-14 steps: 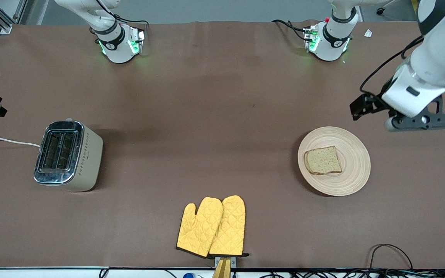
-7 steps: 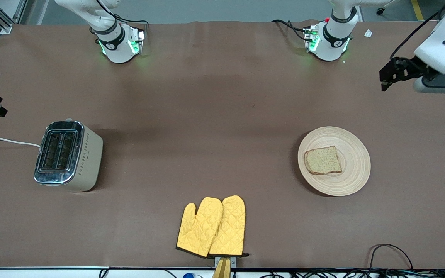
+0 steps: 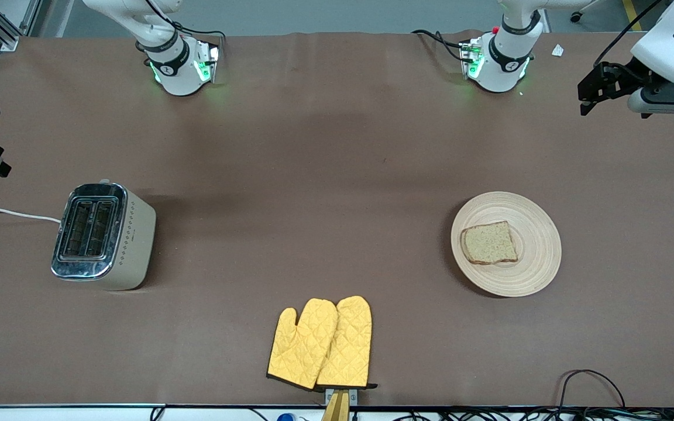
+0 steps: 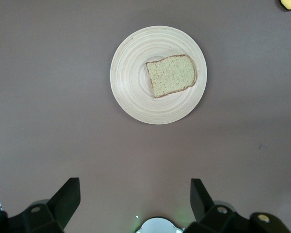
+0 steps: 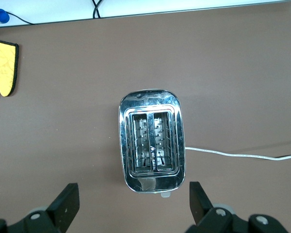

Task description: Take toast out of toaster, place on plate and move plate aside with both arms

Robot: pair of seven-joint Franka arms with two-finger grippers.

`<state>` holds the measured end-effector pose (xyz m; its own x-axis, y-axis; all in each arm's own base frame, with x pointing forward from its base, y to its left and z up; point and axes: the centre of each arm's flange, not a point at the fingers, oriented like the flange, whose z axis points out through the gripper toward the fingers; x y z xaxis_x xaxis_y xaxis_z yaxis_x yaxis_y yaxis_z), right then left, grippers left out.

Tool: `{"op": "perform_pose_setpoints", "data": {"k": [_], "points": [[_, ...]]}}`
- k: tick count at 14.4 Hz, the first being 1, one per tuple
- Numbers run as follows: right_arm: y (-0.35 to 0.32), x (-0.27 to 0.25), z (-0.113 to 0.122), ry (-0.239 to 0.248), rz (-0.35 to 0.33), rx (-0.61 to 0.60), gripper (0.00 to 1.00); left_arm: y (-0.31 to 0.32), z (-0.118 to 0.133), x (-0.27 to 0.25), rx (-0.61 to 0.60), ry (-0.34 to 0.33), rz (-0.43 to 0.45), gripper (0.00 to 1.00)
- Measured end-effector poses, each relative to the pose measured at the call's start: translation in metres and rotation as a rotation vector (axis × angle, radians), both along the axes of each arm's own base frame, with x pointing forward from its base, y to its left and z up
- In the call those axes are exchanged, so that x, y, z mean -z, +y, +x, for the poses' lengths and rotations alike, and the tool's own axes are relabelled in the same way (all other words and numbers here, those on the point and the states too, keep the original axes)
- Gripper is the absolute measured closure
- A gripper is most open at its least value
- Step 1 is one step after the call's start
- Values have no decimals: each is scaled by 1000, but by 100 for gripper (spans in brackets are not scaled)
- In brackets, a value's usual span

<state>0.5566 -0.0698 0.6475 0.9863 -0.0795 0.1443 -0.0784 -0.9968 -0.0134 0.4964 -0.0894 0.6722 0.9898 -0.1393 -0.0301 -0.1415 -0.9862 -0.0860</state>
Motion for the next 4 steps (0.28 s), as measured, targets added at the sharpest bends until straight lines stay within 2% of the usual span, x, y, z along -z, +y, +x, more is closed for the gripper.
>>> {"op": "perform_pose_setpoints", "data": {"k": [4], "points": [[0, 0, 0, 0, 0, 0, 0, 13, 2, 1, -34, 10, -55, 0]]}}
